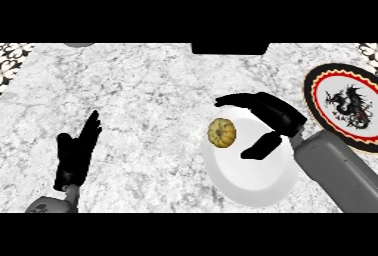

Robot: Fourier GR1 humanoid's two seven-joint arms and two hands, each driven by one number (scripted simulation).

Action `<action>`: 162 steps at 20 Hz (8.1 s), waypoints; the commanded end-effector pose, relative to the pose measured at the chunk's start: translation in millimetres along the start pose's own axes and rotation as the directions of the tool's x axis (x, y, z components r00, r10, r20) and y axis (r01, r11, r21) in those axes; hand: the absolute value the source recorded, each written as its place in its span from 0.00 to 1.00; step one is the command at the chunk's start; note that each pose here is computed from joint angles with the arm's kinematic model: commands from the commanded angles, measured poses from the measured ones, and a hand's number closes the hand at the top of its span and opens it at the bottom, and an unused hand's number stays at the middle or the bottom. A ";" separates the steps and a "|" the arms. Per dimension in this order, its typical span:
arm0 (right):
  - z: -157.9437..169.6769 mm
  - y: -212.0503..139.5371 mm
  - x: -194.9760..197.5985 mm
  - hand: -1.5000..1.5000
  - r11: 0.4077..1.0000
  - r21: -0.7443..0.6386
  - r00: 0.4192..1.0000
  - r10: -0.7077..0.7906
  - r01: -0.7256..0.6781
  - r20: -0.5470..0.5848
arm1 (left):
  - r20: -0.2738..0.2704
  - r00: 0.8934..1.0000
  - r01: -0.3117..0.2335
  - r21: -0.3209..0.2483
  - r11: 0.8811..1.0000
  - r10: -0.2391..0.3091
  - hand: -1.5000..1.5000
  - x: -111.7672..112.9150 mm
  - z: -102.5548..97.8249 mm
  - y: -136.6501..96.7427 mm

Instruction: Pick the squash from the plate and place it in the plate

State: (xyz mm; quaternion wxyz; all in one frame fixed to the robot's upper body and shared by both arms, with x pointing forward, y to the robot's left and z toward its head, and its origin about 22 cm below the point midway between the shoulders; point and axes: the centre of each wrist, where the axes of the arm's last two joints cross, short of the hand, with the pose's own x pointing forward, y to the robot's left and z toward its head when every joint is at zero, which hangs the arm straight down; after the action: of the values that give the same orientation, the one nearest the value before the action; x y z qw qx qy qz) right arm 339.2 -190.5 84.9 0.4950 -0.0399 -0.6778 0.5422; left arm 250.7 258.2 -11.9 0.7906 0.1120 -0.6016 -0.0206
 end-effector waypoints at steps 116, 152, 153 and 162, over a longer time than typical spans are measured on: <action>183.8 -104.7 -185.3 0.00 0.883 -0.415 0.536 -0.246 -0.219 -0.807 | 0.010 1.000 0.013 -0.006 1.000 -0.013 0.50 3.3 1.8 -5.1; 218.3 -70.2 -200.3 0.00 0.468 -0.881 0.795 -0.560 0.073 -0.232 | -0.003 1.000 -0.001 0.006 1.000 0.002 0.50 -8.9 -4.2 -2.8; 240.7 -68.5 -202.3 0.00 0.462 -0.883 0.796 -0.562 0.079 -0.223 | 0.010 1.000 0.005 -0.019 1.000 -0.005 0.50 3.0 0.3 3.6; 262.5 -37.2 -208.8 0.00 0.472 -0.881 0.774 -0.555 -0.010 -0.306 | 0.006 1.000 0.008 -0.016 1.000 -0.008 0.50 14.1 -1.8 -13.5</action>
State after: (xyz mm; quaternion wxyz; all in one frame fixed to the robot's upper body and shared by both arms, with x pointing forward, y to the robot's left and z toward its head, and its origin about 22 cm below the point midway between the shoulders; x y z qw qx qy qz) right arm 292.4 -512.3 24.8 0.6670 -0.2992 -0.6823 0.0072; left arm 256.4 243.5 -4.9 0.7897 0.1062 -0.6037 -0.0248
